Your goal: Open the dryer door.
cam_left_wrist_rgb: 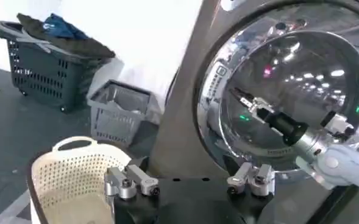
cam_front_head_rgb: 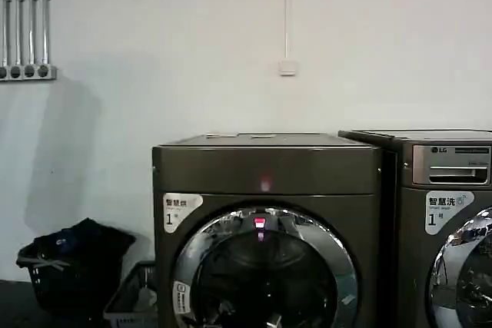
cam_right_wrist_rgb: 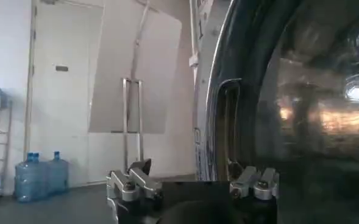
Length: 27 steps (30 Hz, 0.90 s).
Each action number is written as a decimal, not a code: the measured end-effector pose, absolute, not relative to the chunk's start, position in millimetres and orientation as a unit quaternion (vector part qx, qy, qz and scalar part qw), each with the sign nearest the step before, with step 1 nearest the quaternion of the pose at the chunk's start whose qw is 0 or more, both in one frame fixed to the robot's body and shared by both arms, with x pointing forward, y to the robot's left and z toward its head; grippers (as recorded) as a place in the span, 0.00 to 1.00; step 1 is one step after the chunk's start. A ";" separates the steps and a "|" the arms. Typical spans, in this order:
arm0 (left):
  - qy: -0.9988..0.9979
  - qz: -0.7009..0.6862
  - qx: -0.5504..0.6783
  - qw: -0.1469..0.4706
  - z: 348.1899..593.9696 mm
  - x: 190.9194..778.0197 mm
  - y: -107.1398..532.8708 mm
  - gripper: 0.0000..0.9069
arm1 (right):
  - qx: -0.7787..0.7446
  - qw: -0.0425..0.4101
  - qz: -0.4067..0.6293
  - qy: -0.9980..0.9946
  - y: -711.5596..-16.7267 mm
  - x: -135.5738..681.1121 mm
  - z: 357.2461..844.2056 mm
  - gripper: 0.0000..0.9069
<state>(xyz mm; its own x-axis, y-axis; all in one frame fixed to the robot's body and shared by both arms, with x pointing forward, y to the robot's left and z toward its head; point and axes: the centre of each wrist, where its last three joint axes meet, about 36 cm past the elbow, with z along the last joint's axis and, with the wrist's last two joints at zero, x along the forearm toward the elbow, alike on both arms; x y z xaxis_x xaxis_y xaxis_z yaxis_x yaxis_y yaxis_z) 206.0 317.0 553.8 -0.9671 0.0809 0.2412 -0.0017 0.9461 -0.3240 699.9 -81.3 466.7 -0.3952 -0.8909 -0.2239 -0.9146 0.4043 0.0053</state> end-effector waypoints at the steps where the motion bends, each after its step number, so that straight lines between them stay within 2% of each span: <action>1: -0.978 0.163 -0.020 0.126 553.9 206.1 317.0 1.00 | -0.542 0.092 0.064 0.833 -80.5 700.4 465.9 1.00; 27: -0.980 0.158 -0.016 0.124 555.4 205.3 319.8 1.00 | -0.588 0.061 0.058 0.804 -61.1 715.4 471.0 1.00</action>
<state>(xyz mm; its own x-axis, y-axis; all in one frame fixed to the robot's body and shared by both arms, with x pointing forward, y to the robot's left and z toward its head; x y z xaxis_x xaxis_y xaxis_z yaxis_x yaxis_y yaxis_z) 205.3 319.8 555.4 -0.9688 0.0698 0.2378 -0.0083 0.9498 -0.3127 715.4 -61.1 471.0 -0.3008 -0.9390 -0.1668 -0.9532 0.3017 0.0205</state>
